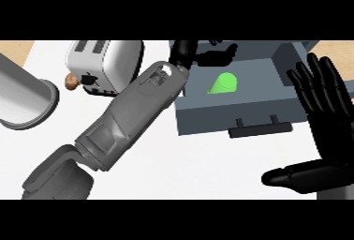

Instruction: Pick up the cup, place it into the drawer and close the drawer

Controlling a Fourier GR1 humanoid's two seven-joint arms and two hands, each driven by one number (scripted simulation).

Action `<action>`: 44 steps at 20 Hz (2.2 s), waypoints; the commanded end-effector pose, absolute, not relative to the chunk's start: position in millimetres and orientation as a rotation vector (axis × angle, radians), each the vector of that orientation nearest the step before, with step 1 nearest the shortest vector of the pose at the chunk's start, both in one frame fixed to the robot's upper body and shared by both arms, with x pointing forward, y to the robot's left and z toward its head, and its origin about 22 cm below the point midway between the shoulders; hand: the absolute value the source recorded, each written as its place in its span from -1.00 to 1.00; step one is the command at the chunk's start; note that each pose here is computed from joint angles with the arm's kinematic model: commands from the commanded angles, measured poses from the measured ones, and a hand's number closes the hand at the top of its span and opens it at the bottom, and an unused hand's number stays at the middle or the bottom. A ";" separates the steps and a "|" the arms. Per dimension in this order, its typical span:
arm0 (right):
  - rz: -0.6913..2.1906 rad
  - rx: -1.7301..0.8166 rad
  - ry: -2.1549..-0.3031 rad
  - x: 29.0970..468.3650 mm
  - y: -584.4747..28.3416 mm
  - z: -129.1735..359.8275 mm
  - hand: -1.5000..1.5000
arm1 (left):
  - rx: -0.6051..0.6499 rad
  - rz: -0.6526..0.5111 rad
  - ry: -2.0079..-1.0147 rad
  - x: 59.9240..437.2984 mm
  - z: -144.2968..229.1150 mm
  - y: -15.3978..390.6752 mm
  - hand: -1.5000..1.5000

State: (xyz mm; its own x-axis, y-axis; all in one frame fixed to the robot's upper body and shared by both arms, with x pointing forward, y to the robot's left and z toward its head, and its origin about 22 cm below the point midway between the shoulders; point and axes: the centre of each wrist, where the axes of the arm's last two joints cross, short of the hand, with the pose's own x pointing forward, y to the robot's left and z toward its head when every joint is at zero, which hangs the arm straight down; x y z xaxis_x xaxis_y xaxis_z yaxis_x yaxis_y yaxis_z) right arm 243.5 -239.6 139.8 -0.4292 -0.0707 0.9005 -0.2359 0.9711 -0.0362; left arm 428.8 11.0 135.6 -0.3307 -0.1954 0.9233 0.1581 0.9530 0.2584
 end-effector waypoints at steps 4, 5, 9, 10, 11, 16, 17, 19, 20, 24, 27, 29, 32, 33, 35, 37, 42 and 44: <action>0.198 0.258 -2.014 239.1 -236.7 135.0 -1.00 | -0.008 -0.316 -1.892 422.0 138.6 2.0 -1.00; 0.153 0.281 -2.035 248.8 -246.2 139.7 -1.00 | -0.039 -0.293 -1.891 425.6 146.3 2.3 -1.00; 0.170 0.325 -2.013 236.7 -244.6 142.8 -1.00 | -0.139 -0.236 -1.951 423.9 136.5 7.3 -1.00; 0.139 0.339 -2.015 238.0 -246.2 143.1 -1.00 | -0.171 -0.200 -1.957 424.0 153.9 0.0 -1.00; 0.137 0.313 -2.006 233.7 -251.5 147.4 -1.00 | -0.236 -0.197 -1.967 415.6 143.4 -0.8 -1.00; 0.167 0.344 -2.002 227.1 -265.2 141.4 -1.00 | -0.336 -0.090 -1.982 418.4 142.7 6.4 -1.00; 0.174 0.338 -2.004 221.0 -268.7 136.5 1.00 | -0.318 -0.115 -1.978 422.1 158.3 3.4 -1.00; 0.220 0.327 -1.982 215.5 -268.1 136.5 1.00 | -0.316 -0.077 -1.944 423.3 156.4 25.7 -1.00; 0.282 0.299 -1.983 225.1 -258.9 145.7 1.00 | -0.328 -0.063 -1.958 412.7 151.9 11.3 -1.00; 0.475 0.167 -1.954 221.1 -269.7 145.0 1.00 | -0.300 0.028 -1.962 430.2 156.4 72.1 -1.00; 0.518 0.148 -1.941 202.5 -280.9 144.8 1.00 | -0.267 0.077 -1.967 413.3 133.6 92.0 -1.00; 0.534 0.095 -1.933 218.4 -280.6 149.4 1.00 | -0.286 0.090 -1.923 403.8 125.8 110.0 -1.00; 0.610 0.066 -1.887 214.7 -275.7 142.7 1.00 | -0.265 0.114 -1.918 392.4 127.2 141.0 -1.00; 0.621 0.024 -1.876 213.1 -280.6 145.8 1.00 | -0.266 0.123 -1.900 382.1 116.7 152.1 -1.00; 0.594 0.016 -1.855 225.4 -270.9 130.8 1.00 | -0.266 0.116 -1.894 370.0 118.9 174.5 -1.00; 0.636 0.014 -1.817 211.9 -262.8 135.1 1.00 | -0.254 0.152 -1.883 358.1 111.2 187.5 -1.00; 0.783 -0.099 -1.793 232.0 -262.4 124.8 1.00 | -0.278 0.172 -1.885 326.0 97.2 222.5 -1.00; 0.922 -0.181 -1.794 242.6 -249.0 119.7 1.00 | -0.270 0.157 -1.887 325.9 98.3 230.8 -1.00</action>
State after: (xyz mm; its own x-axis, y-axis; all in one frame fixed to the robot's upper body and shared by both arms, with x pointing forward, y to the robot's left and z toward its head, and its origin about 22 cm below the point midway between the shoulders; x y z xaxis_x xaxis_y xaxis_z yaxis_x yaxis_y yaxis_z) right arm 230.4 -259.8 126.4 -0.3877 0.4073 0.8269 -0.2933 0.7959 -0.5295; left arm 341.2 211.8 104.0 -0.3115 0.2630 0.9131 0.1033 0.9646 -0.2425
